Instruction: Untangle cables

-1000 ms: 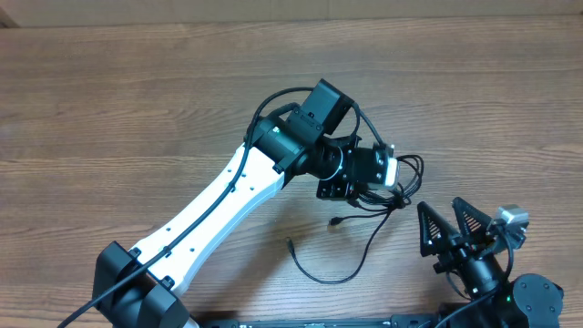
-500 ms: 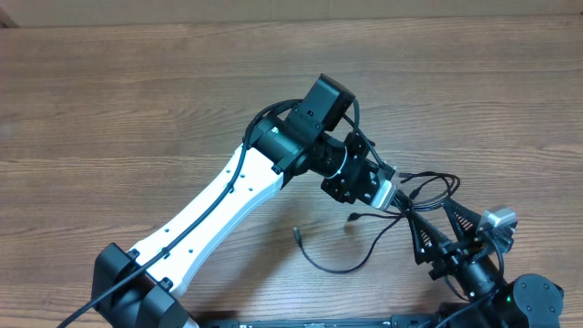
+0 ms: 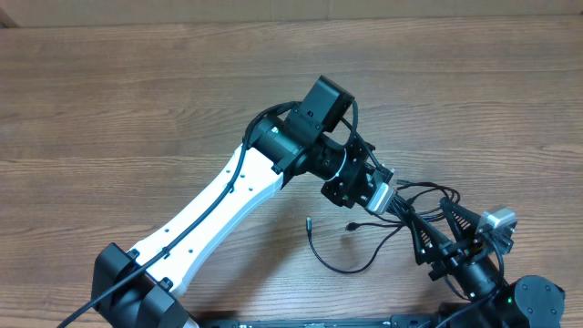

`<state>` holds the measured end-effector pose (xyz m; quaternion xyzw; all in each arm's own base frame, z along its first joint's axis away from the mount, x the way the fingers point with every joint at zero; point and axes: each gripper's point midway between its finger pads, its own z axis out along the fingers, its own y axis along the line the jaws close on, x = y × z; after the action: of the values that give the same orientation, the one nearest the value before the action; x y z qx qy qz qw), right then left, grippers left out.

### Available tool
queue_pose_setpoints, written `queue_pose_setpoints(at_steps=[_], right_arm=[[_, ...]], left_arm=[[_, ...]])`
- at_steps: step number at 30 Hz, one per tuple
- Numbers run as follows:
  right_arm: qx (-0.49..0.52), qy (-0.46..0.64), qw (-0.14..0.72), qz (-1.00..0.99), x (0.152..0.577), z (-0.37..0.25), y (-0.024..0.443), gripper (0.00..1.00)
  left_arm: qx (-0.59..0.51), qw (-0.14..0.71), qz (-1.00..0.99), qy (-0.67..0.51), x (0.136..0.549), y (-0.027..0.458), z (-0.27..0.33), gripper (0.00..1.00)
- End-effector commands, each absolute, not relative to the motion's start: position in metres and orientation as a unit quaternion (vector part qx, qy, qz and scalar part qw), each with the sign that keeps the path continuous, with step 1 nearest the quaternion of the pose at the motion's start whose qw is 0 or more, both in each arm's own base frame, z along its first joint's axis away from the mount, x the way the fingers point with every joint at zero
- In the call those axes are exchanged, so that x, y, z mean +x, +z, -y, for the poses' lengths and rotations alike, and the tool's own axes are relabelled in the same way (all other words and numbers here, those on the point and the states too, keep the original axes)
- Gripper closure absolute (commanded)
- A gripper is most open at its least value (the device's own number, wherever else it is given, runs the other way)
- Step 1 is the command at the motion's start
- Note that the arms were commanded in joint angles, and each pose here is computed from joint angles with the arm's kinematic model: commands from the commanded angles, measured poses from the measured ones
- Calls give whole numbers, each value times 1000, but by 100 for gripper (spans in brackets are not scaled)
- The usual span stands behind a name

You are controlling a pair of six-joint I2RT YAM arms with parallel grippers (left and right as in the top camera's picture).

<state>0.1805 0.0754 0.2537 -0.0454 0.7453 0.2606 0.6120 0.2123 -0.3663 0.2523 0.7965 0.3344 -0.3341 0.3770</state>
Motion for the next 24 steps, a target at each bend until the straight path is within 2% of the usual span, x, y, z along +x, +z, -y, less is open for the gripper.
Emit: queue_pose_setpoints(at_steps=[1, 13, 24], right_arm=[[-38, 263, 619, -739, 180, -74, 260, 31], [-25, 269, 619, -737, 181, -73, 262, 32], [-25, 269, 619, -737, 181, -73, 262, 32]], left_arm=[[799, 397, -296, -341, 198, 275, 362, 96], [782, 416, -258, -386, 186, 293, 366, 96], [747, 432, -301, -406, 201, 312, 380, 96]])
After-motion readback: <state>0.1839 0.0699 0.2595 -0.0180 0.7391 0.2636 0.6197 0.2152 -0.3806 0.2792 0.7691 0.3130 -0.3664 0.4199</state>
